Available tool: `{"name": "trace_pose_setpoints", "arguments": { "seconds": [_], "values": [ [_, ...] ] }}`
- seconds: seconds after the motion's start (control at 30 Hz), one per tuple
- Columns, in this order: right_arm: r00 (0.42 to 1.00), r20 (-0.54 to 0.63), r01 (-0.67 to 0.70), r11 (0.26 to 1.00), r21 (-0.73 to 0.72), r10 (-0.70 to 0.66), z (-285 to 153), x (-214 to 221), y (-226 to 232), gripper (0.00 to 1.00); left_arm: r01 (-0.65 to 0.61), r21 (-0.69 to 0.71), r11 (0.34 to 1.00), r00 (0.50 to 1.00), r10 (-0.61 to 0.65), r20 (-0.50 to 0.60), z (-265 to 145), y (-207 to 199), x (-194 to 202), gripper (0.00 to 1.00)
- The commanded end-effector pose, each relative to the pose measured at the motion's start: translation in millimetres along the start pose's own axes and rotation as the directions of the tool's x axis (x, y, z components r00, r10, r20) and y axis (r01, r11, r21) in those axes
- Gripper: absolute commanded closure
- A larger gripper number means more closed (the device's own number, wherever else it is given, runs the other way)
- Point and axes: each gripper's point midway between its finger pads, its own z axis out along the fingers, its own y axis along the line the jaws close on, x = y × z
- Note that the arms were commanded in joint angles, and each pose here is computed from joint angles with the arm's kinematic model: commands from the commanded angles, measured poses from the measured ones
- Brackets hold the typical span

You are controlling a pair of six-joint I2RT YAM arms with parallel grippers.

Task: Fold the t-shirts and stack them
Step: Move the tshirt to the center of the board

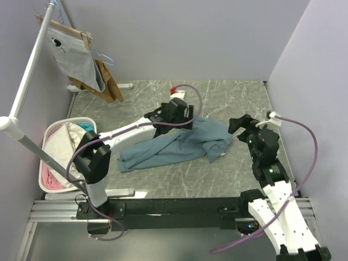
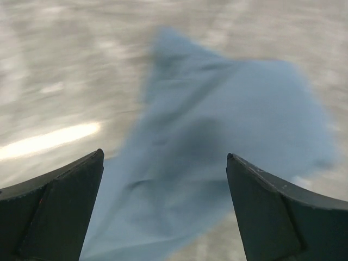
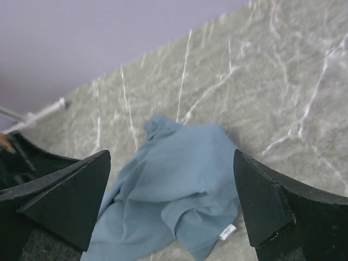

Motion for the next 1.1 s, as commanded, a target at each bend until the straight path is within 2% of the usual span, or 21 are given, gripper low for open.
{"name": "trace_pose_setpoints", "arguments": {
  "seconds": [0.0,0.07,0.1,0.17,0.2,0.27,0.33,0.43,0.6,0.73,0.8,0.83,0.9,0.97,1.0,1.07],
  "values": [
    [0.99,-0.137,0.011,0.999,-0.032,-0.015,21.1,26.1,10.6,0.0,0.061,-0.379,0.923,0.994,-0.02,0.109,-31.8,109.8,-14.2,0.01],
    [0.969,-0.244,0.023,0.999,-0.024,-0.028,33.4,44.5,12.7,0.0,0.14,-0.428,0.893,0.989,-0.107,0.101,-33.9,153.2,-5.2,0.01],
    [0.962,-0.272,0.021,0.999,-0.027,-0.027,37.0,50.1,14.1,0.0,0.15,-0.445,0.883,0.989,-0.141,0.053,-33.1,169.7,18.2,0.0],
    [0.95,-0.31,0.016,1.0,-0.02,-0.022,46.7,62.7,12.8,0.0,0.237,-0.476,0.847,0.971,-0.221,0.09,-38.4,201.4,22.2,0.01],
    [0.945,-0.326,-0.007,0.999,-0.037,-0.005,47.4,67.0,17.1,0.0,0.249,-0.491,0.835,0.966,-0.25,0.065,-39.0,214.8,41.4,0.01],
    [0.946,-0.325,-0.027,0.999,-0.036,0.014,50.8,72.4,16.6,0.0,0.33,-0.52,0.788,0.94,-0.328,0.099,-41.9,247.7,46.0,0.01],
    [0.946,-0.322,-0.038,0.999,-0.033,0.025,51.9,72.3,17.1,0.0,0.371,-0.552,0.746,0.916,-0.392,0.086,-43.6,270.2,67.1,0.01],
    [0.947,-0.321,-0.019,1.0,-0.009,0.015,52.0,70.0,12.6,0.0,0.414,-0.636,0.651,0.879,-0.469,0.092,-51.0,318.8,89.3,0.01],
    [0.94,-0.342,-0.006,1.0,0.002,0.006,53.1,77.0,8.6,0.0,0.362,-0.795,0.486,0.847,-0.527,0.064,-75.6,373.3,122.9,0.01],
    [0.924,-0.383,0.042,0.996,0.077,-0.01,60.0,88.7,-7.8,0.0,0.336,-0.868,0.366,0.833,-0.545,0.093,-109.2,415.1,137.5,0.01],
    [0.922,-0.386,0.074,0.99,0.121,-0.021,63.3,90.8,-17.9,0.0,0.298,-0.891,0.342,0.85,-0.52,0.085,-123.3,422.5,140.4,0.01],
    [0.916,-0.401,0.086,0.987,0.135,-0.025,65.5,95.7,-21.9,0.0,0.303,-0.905,0.298,0.842,-0.528,0.109,-135.9,434.0,142.9,0.01],
    [0.906,-0.421,0.101,0.987,0.124,-0.04,68.1,101.8,-22.6,0.0,0.312,-0.912,0.267,0.851,-0.506,0.143,-146.6,437.2,134.0,0.01],
    [0.888,-0.457,0.113,0.987,0.115,-0.048,72.6,112.1,-23.4,0.0,0.358,-0.879,0.316,0.847,-0.506,0.163,-141.0,430.1,121.6,0.01],
    [0.879,-0.473,0.123,0.987,0.108,-0.057,74.5,116.4,-24.0,0.0,0.378,-0.84,0.389,0.843,-0.52,0.138,-130.4,419.8,116.6,0.01],
    [0.868,-0.493,0.139,0.982,0.131,-0.057,79.8,123.7,-29.8,0.0,0.407,-0.779,0.477,0.855,-0.499,0.142,-118.5,403.8,99.6,0.01]
  ]
}}
